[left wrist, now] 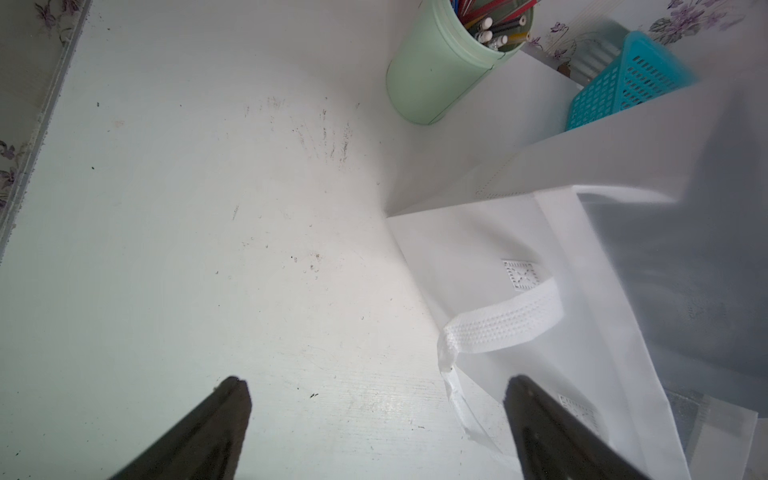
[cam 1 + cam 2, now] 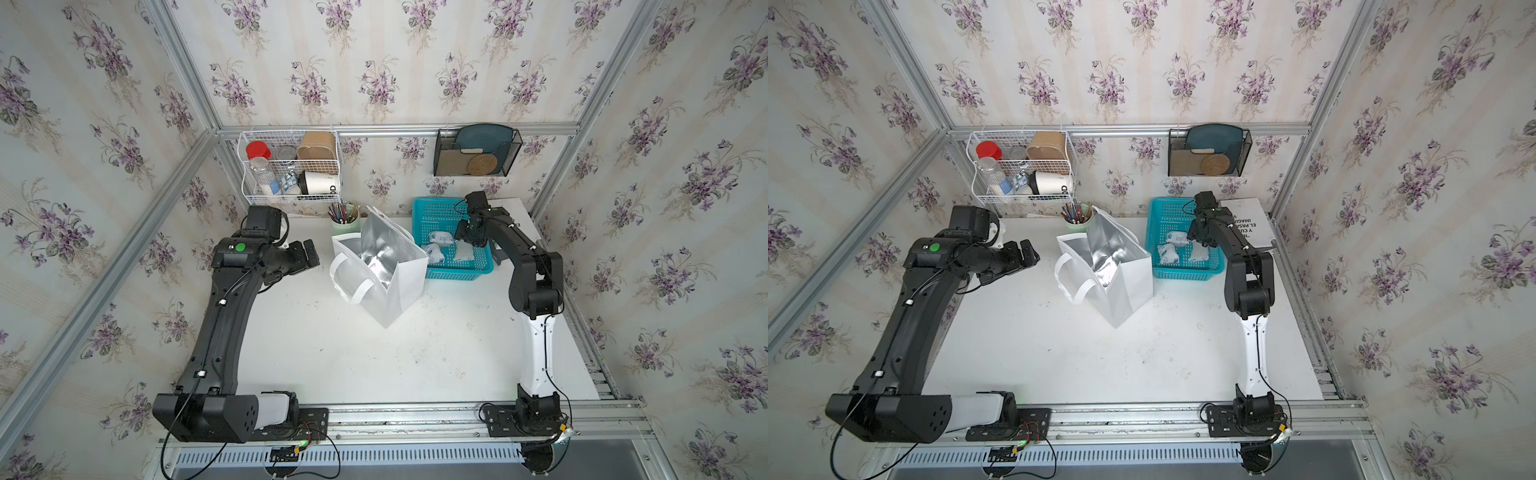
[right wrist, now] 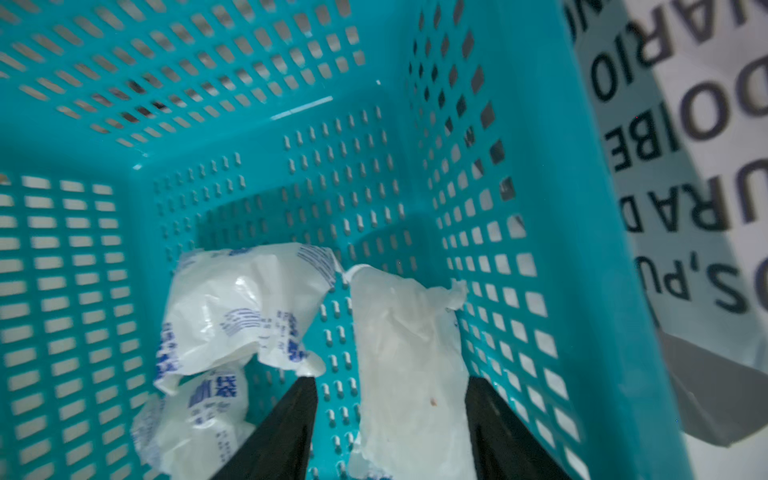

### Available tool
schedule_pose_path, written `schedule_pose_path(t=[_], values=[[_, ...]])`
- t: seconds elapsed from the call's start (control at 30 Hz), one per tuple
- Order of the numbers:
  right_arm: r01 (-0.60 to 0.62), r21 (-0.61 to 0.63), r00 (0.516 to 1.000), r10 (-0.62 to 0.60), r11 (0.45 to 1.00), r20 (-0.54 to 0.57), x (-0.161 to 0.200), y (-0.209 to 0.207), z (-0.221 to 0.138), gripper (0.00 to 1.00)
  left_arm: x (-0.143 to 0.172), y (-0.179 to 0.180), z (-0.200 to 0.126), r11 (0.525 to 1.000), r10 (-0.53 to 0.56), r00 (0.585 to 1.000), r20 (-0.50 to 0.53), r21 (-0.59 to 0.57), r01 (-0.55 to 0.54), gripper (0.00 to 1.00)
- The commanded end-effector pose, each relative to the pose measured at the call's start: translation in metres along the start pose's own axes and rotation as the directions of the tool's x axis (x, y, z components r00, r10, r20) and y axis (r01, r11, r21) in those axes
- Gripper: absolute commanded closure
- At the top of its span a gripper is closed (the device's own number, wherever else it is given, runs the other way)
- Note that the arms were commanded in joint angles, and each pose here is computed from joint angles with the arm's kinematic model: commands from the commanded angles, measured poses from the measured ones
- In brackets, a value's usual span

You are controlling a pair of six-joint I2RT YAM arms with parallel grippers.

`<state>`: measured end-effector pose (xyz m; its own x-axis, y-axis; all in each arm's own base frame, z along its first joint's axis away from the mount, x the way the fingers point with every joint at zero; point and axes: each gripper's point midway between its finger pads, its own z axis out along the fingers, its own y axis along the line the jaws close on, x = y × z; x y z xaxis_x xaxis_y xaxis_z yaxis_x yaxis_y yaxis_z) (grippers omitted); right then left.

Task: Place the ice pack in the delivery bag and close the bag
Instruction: Pick up the ice pack from the bin, then place the ice pack in the delivery bag.

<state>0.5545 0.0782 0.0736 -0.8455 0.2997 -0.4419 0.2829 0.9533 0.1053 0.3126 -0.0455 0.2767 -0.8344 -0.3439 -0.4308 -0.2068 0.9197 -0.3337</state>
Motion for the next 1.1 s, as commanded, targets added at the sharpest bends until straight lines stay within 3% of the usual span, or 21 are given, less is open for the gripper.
schedule_pose_path(t=[0.0, 0.13, 0.33, 0.4, 0.53, 0.57, 0.67, 0.83, 0.93, 1.0, 1.07], values=[[-0.005, 0.040, 0.999, 0.007, 0.999, -0.047, 0.013, -0.008, 0.010, 0.32, 0.007, -0.003, 0.003, 1.000, -0.023, 0.999, -0.047, 0.016, 0.023, 0.00], [0.039, 0.085, 0.994, -0.030, 0.996, -0.107, 0.036, -0.011, 0.021, 0.19, 0.008, -0.007, 0.005, 0.999, -0.011, 0.997, -0.071, 0.035, 0.013, 0.00], [0.061, 0.098, 0.990, -0.047, 0.993, -0.136, 0.052, -0.016, 0.044, 0.22, 0.008, -0.003, 0.006, 1.000, 0.006, 0.997, -0.073, 0.017, -0.005, 0.00], [0.062, 0.090, 0.990, -0.050, 0.994, -0.131, 0.052, -0.014, 0.047, 0.30, 0.010, -0.004, 0.006, 1.000, 0.006, 0.997, -0.080, 0.019, -0.005, 0.00], [0.071, 0.050, 0.996, -0.068, 0.996, -0.061, 0.035, -0.006, 0.029, 0.63, 0.011, -0.004, 0.008, 1.000, 0.003, 0.997, -0.080, 0.025, -0.001, 0.00], [0.074, 0.029, 0.997, -0.074, 0.997, -0.028, 0.026, 0.000, 0.015, 0.72, 0.012, -0.005, 0.010, 1.000, 0.001, 0.996, -0.084, 0.030, 0.002, 0.00], [0.096, -0.034, 0.994, -0.094, 0.995, 0.063, 0.001, 0.021, -0.043, 0.84, 0.014, -0.011, 0.016, 0.999, -0.004, 0.995, -0.102, 0.050, 0.009, 0.02], [0.199, -0.221, 0.951, -0.134, 0.955, 0.278, -0.027, 0.083, -0.192, 0.90, 0.011, -0.025, 0.025, 0.993, -0.015, 0.995, -0.103, 0.118, 0.027, 0.07], [0.313, -0.319, 0.902, -0.175, 0.895, 0.395, -0.014, 0.131, -0.266, 0.92, 0.005, -0.036, 0.030, 0.983, -0.044, 0.995, -0.092, 0.172, 0.060, 0.17], [0.398, -0.378, 0.864, -0.203, 0.836, 0.462, 0.003, 0.163, -0.303, 0.92, -0.001, -0.055, 0.030, 0.960, -0.054, 0.995, -0.086, 0.269, 0.075, 0.23], [0.496, -0.445, 0.819, -0.231, 0.746, 0.526, 0.031, 0.203, -0.340, 0.91, -0.007, -0.073, 0.026, 0.938, -0.053, 0.996, -0.069, 0.339, 0.073, 0.25]])
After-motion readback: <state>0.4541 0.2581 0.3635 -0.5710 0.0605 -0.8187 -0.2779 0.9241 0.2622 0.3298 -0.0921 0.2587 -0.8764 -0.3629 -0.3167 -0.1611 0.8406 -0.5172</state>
